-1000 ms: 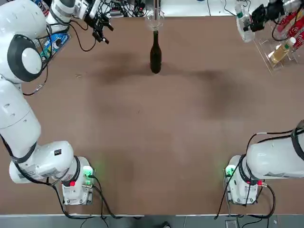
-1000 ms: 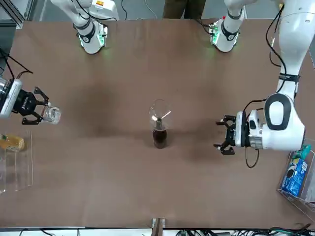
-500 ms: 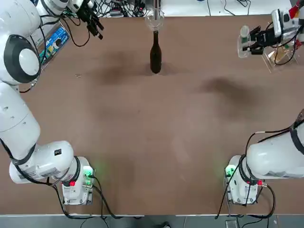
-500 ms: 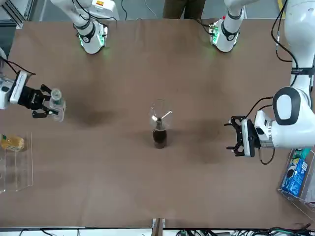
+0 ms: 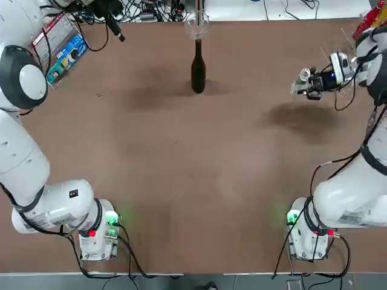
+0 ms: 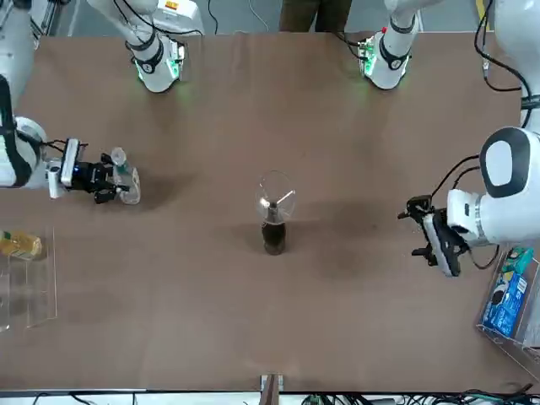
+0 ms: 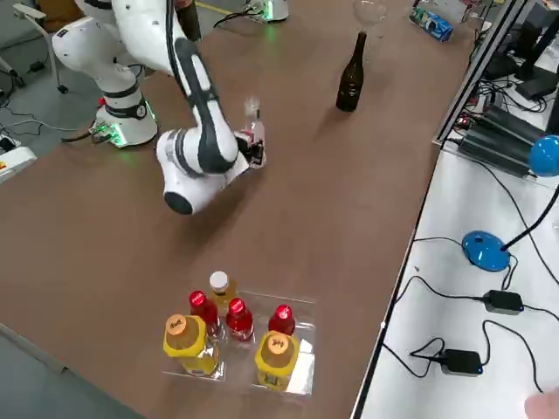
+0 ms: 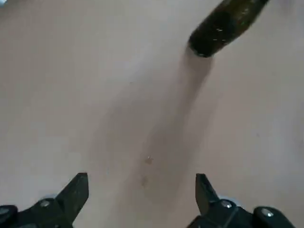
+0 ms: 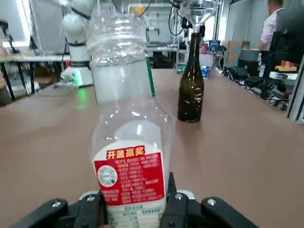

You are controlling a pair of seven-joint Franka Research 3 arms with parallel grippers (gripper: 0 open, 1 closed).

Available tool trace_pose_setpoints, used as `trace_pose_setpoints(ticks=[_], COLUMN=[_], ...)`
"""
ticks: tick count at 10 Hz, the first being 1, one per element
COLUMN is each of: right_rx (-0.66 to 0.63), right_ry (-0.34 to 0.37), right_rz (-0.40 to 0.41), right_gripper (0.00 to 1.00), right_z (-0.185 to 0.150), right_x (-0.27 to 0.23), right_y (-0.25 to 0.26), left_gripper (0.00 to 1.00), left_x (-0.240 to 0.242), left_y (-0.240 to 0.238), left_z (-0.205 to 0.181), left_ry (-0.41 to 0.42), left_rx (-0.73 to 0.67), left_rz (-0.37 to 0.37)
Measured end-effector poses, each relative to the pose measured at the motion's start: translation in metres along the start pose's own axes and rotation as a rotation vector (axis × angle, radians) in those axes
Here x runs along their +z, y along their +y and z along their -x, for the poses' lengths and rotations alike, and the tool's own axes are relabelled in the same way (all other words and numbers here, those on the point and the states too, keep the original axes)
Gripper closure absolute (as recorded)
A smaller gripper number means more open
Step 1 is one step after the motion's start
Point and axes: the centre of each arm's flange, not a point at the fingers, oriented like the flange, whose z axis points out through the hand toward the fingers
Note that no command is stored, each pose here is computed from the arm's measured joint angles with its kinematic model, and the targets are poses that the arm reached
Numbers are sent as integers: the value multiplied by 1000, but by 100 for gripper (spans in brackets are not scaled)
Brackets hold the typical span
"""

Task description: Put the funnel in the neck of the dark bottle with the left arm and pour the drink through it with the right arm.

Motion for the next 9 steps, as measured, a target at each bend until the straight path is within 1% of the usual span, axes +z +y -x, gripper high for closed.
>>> trace_pose_setpoints(ticks=[1,2,3,5,6,7,8,9], right_rx=[45,84,111,137,146,154,166,178], right_ry=[59,94,110,117,118,122,128,134], right_rz=[16,24,27,25,24,24,27,30], right_gripper=[57,57,57,57,57,56,56,56], right_z=[25,45,58,70,74,78,83,89], right_x=[7,15,20,24,25,26,28,31], right_y=[-9,-16,-20,-25,-27,-29,-32,-35], left_gripper=[0,0,0,0,0,0,0,0], left_x=[-3,-5,-12,-32,-42,-54,-69,-84], left_y=[6,13,21,35,44,56,77,102], left_z=[-4,-11,-16,-20,-22,-24,-29,-35], left_ry=[-28,-41,-44,-64,-66,-71,-104,-143], left_rx=[-100,-202,-299,-446,-524,-634,-749,-814], left_rz=[-30,-55,-83,-172,-192,-196,-184,-175])
